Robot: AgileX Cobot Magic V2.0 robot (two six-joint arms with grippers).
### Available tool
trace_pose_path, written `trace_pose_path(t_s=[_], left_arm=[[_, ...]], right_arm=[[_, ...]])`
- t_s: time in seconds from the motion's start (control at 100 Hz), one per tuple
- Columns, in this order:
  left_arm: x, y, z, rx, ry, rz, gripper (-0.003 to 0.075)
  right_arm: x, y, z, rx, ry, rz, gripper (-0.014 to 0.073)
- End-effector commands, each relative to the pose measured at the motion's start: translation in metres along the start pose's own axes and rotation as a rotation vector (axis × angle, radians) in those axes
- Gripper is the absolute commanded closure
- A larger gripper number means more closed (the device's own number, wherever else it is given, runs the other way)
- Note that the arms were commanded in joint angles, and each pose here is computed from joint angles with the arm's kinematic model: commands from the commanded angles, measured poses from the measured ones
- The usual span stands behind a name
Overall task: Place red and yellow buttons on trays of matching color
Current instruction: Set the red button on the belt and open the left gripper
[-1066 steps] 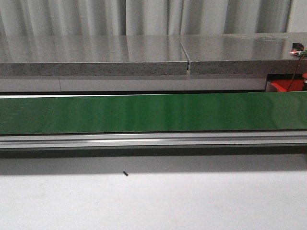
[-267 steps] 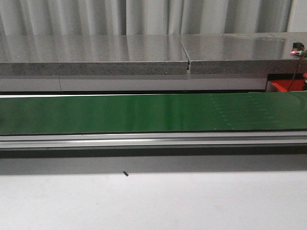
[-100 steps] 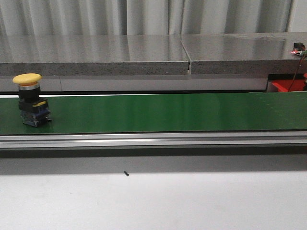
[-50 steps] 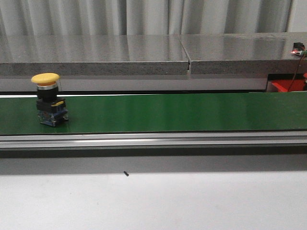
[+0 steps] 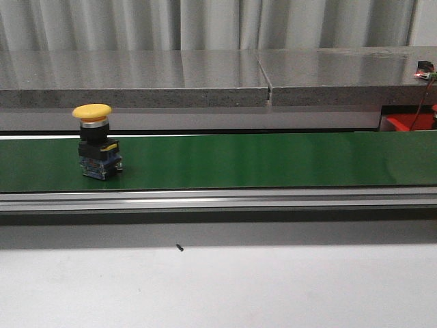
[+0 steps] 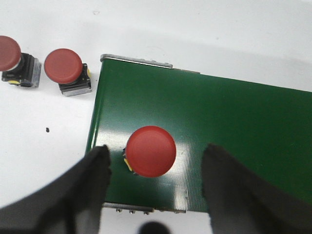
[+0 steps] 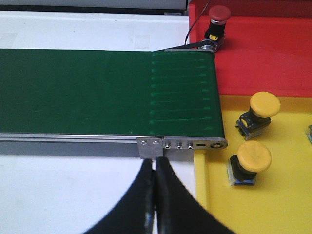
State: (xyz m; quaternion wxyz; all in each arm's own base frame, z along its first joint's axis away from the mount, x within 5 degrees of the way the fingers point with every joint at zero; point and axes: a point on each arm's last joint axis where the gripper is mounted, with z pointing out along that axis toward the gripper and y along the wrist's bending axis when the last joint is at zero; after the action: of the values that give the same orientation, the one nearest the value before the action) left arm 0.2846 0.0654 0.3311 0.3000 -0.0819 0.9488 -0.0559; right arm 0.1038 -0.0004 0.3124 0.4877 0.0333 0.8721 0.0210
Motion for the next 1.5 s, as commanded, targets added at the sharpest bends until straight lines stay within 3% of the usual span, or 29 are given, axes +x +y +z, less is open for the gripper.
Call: trace_pose_path(t_s=[0.0, 0.09, 0.42, 0.75, 1.3, 1.49], left_arm=[[0.002, -0.013, -0.029, 0.022, -0.103, 0.024, 0.0539], [0.016, -0.023, -0.036, 0.037, -0.118, 0.062, 0.0744], [0.059, -0.057, -0.041, 0.123, -0.087, 0.183, 0.0741], [0.102, -0.072, -0.054, 0.185, -0.117, 0.259, 0.0741], [0.166, -0.064, -0.107, 0.221, -0.394, 0.285, 0.0741], [0.17, -0.064, -0.111, 0.225, -0.394, 0.291, 0.0741]], right_arm=[[-0.012, 0.001, -0.005, -0.003, -0.085, -0.002, 0.0662], [-0.012, 0.001, -0.005, -0.003, -0.085, -0.002, 0.0662], [-0.012, 0.001, -0.005, -0.003, -0.085, -0.002, 0.0662], [-0.012, 0.001, -0.005, -0.003, -0.085, -0.002, 0.0662], [-0.012, 0.001, -0.005, -0.008, -0.086, -0.002, 0.0662], [-0.015, 0.001, -0.005, -0.008, -0.111, -0.002, 0.0662]])
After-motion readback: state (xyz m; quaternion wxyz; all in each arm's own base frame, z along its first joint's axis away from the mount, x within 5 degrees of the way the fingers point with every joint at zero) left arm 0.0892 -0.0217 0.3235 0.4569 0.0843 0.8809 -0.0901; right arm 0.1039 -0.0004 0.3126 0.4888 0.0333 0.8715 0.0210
